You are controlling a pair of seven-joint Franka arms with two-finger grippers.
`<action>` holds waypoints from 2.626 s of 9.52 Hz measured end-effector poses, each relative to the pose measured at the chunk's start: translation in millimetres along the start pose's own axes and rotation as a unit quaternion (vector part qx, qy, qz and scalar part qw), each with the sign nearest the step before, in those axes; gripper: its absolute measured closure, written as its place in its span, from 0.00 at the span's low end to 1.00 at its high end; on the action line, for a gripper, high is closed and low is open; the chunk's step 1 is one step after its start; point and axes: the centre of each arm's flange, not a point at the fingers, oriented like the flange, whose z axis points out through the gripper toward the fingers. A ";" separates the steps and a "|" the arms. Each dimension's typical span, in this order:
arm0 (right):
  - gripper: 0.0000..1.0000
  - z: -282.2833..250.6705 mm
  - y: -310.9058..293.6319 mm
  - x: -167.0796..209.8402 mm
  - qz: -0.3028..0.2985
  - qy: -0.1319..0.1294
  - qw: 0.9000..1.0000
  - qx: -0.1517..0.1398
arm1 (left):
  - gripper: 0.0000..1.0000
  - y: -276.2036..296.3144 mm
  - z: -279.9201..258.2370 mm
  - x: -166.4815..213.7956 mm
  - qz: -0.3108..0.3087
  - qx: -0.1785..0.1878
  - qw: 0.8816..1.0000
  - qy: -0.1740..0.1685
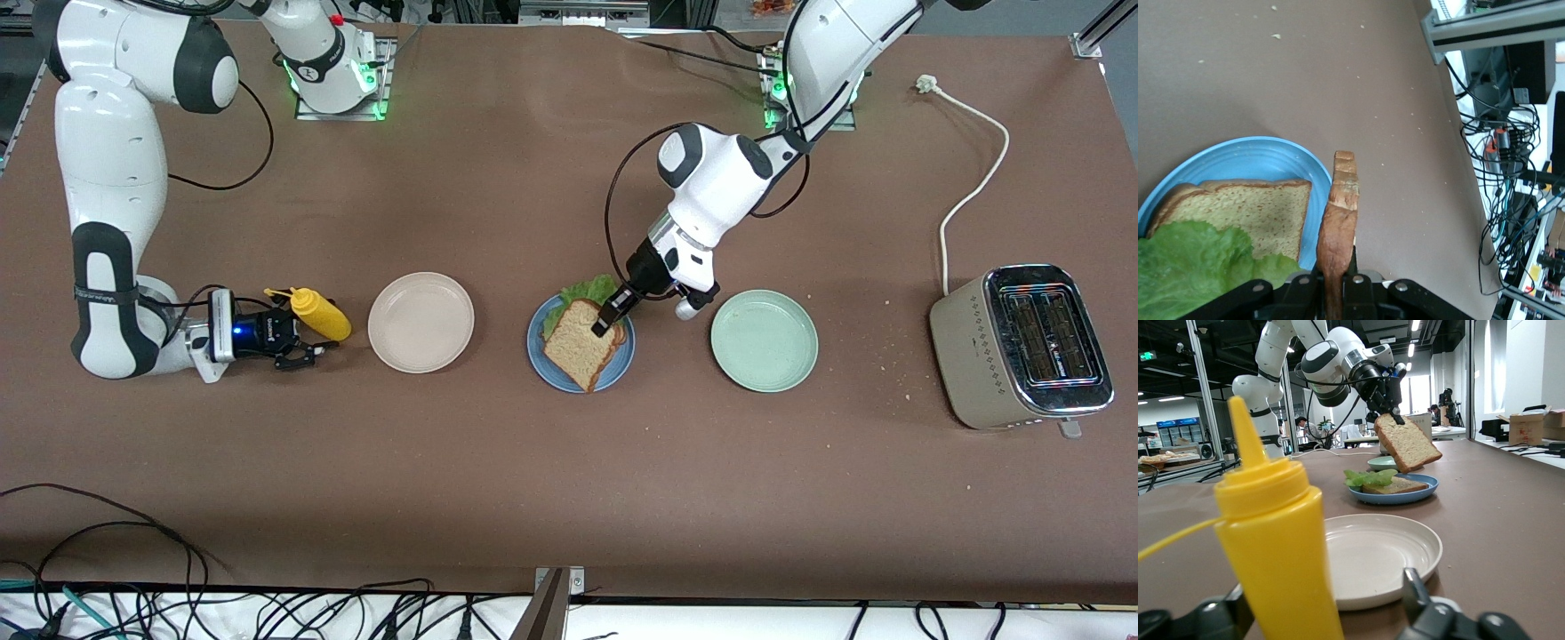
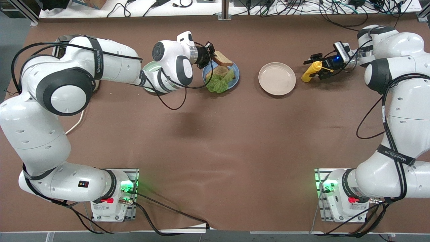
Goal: Make sandwich in blue plate with both arms
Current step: 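Lower the toast onto the lettuce while the right gripper releases the mustard, then open the left gripper over the sandwich while the right gripper withdraws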
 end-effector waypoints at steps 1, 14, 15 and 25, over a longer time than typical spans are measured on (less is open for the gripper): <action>0.00 -10.6 -2.4 -0.6 0.001 -0.003 1.000 -0.008 | 0.90 -2.8 0.6 1.0 -0.015 0.003 1.000 0.001; 0.00 -170.9 -8.6 213.4 0.436 -0.241 0.857 -0.130 | 0.69 -32.9 21.2 -0.8 -0.033 0.032 0.999 -0.002; 0.00 -164.3 -9.5 237.2 0.475 -0.263 0.828 -0.142 | 0.53 -33.1 21.3 -0.4 -0.033 0.032 0.999 -0.001; 0.00 9.6 13.4 388.8 0.590 -0.522 0.534 -0.306 | 0.24 -44.8 24.9 -17.0 -0.021 0.058 0.998 -0.024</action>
